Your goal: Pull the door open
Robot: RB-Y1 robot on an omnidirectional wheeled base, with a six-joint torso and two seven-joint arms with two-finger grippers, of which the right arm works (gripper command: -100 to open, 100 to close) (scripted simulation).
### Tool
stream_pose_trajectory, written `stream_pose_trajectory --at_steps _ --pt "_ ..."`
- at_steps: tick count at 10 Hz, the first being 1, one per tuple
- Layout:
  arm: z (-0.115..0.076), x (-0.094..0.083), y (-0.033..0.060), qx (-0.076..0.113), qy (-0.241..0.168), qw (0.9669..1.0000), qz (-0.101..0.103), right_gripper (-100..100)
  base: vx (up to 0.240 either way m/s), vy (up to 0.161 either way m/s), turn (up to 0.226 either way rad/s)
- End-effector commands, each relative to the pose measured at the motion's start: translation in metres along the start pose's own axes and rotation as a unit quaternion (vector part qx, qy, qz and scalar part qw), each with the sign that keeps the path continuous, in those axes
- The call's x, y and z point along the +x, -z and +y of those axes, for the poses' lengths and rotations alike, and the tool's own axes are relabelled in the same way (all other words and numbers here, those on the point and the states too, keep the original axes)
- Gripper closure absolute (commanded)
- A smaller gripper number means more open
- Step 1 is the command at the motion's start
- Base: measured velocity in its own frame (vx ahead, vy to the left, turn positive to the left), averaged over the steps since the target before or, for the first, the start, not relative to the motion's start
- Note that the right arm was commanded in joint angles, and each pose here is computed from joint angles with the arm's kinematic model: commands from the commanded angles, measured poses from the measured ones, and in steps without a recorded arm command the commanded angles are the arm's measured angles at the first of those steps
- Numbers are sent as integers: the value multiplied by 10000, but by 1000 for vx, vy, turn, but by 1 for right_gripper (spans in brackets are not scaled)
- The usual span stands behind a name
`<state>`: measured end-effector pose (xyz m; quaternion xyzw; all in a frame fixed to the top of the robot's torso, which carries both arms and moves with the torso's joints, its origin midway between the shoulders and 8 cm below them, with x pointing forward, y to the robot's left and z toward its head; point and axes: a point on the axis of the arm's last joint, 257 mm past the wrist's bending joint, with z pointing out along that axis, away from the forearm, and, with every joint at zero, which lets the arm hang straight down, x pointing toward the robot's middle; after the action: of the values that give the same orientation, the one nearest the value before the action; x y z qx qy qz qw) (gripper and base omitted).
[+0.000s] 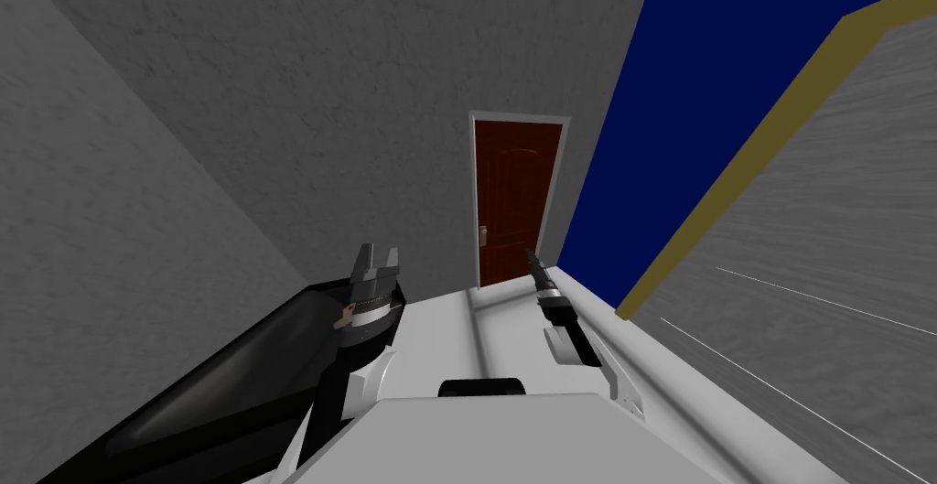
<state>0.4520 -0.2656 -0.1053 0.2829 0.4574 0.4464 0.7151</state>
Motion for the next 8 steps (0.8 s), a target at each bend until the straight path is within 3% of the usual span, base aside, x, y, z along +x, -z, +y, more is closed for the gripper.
stream_pose_trajectory --at_steps 1,4,8 --pt "-82 65 -24 51 274 9996 93 -100 100 8 -4" --pt "-249 186 -63 139 761 9966 273 -100 99 10 -5" --pt "-474 351 -110 241 1410 9883 525 -100 88 10 -6"
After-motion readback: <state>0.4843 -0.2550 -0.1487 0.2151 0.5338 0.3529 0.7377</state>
